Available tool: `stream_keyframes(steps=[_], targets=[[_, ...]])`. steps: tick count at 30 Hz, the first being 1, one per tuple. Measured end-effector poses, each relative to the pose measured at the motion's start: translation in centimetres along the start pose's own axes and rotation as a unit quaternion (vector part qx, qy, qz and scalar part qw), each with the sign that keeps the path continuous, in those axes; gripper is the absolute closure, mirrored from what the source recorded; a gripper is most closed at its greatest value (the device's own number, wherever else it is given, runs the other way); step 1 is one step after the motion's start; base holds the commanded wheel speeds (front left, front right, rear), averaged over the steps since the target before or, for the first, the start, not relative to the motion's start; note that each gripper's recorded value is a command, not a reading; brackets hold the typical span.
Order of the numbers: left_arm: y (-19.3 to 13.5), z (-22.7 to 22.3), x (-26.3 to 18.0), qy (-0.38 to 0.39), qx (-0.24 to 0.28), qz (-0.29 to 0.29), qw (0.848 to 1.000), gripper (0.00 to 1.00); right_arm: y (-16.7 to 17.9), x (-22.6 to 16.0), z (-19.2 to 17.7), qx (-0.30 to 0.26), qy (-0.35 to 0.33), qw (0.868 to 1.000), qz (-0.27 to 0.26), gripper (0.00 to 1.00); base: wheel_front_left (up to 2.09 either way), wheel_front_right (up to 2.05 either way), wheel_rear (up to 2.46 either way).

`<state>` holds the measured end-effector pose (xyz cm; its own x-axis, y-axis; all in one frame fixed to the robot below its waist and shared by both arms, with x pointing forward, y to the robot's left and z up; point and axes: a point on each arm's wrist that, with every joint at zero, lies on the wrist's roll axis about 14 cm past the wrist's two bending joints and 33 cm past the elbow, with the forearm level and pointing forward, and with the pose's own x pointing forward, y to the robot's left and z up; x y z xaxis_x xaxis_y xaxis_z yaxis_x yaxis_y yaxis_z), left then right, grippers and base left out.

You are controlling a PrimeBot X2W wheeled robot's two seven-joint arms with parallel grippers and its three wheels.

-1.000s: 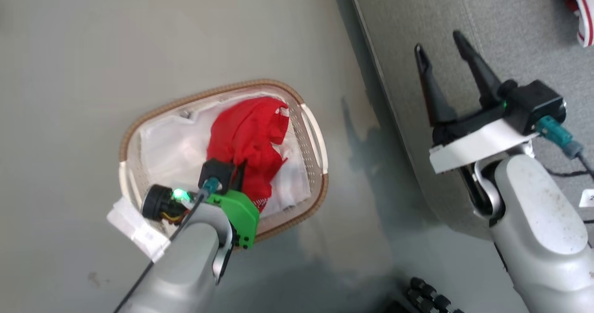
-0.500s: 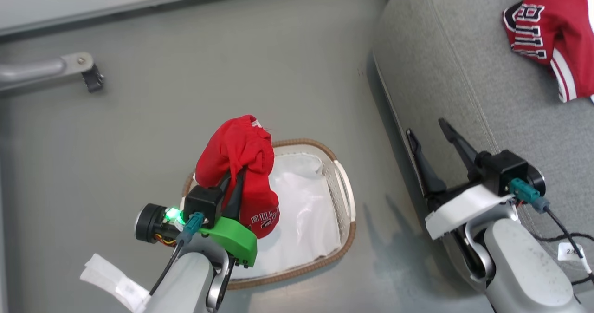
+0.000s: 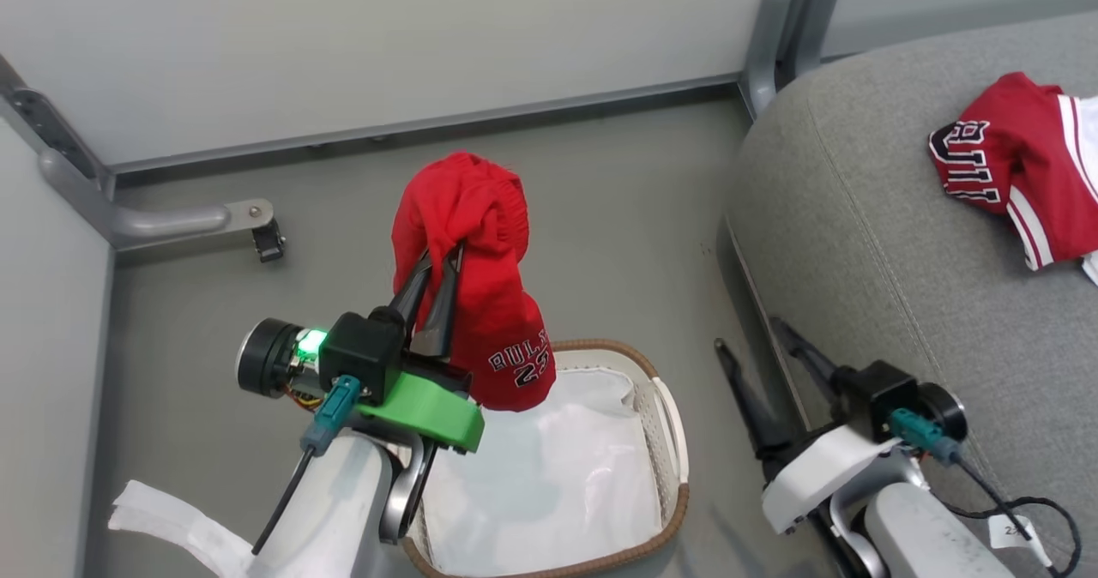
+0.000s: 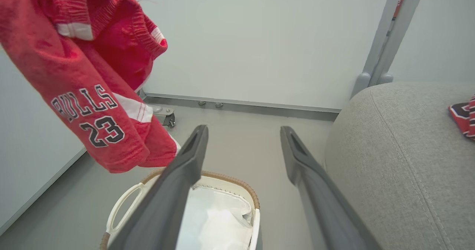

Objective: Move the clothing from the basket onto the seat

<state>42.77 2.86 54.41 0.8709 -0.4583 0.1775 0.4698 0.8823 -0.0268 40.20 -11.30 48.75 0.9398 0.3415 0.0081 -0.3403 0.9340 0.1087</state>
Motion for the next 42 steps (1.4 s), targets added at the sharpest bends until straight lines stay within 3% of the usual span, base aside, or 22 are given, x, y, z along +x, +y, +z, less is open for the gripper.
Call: stream_keyframes(steps=[5,6,10,17,18,20,24,25,26,27,33,42], targets=[[-0.7,2.1,-0.1,-0.027,0.006,-0.011,1.0,1.0,5.2,1.2,1.8,-0.015,-0.026,0.996,0.086,0.0,0.0,0.0,0.0],[-1.1,2.3,-0.3,-0.029,0.006,-0.016,0.999,1.0,7.8,2.1,3.2,-0.023,-0.044,0.99,0.13,0.0,0.0,0.0,0.0],[-1.8,2.3,-0.6,-0.028,-0.001,-0.027,0.999,1.0,12.4,3.5,4.8,-0.029,-0.062,0.976,0.205,0.0,0.0,0.0,0.0],[-3.5,2.8,-1.2,-0.03,-0.028,-0.042,0.998,1.0,16.6,6.0,3.3,-0.052,-0.031,0.961,0.269,0.0,0.0,0.0,0.0],[-3.5,2.7,-1.3,-0.029,-0.031,-0.039,0.998,1.0,17.1,6.2,3.3,-0.047,-0.03,0.961,0.272,0.11,0.0,0.0,0.0],[-3.4,2.5,-1.5,-0.026,-0.034,-0.033,0.999,1.0,18.0,6.5,3.6,-0.034,-0.033,0.959,0.279,1.0,0.0,0.0,0.0],[-2.9,1.9,-1.5,-0.016,-0.03,-0.021,0.999,1.0,17.9,6.7,4.1,-0.019,-0.04,0.961,0.274,1.0,0.0,0.0,0.0],[-2.9,1.7,-1.4,-0.014,-0.029,-0.02,0.999,0.67,17.4,6.7,4.0,-0.017,-0.039,0.963,0.267,1.0,0.0,0.0,0.0],[-2.8,1.6,-1.3,-0.013,-0.028,-0.019,0.999,0.28,16.9,6.6,3.9,-0.014,-0.038,0.964,0.261,1.0,0.0,0.0,0.0],[-2.9,1.4,-1.1,-0.01,-0.028,-0.019,0.999,0.0,16.2,6.5,3.9,-0.013,-0.038,0.967,0.252,1.0,0.0,0.0,0.0],[-4.1,0.4,0.2,-0.003,-0.025,-0.042,0.999,0.0,11.0,5.4,3.8,-0.008,-0.036,0.983,0.182,1.0,0.0,0.0,0.0],[-10.5,-1.3,2.9,0.009,-0.054,-0.142,0.988,0.0,1.3,0.9,3.9,-0.018,-0.035,0.998,0.041,1.0,0.0,0.0,0.0]])
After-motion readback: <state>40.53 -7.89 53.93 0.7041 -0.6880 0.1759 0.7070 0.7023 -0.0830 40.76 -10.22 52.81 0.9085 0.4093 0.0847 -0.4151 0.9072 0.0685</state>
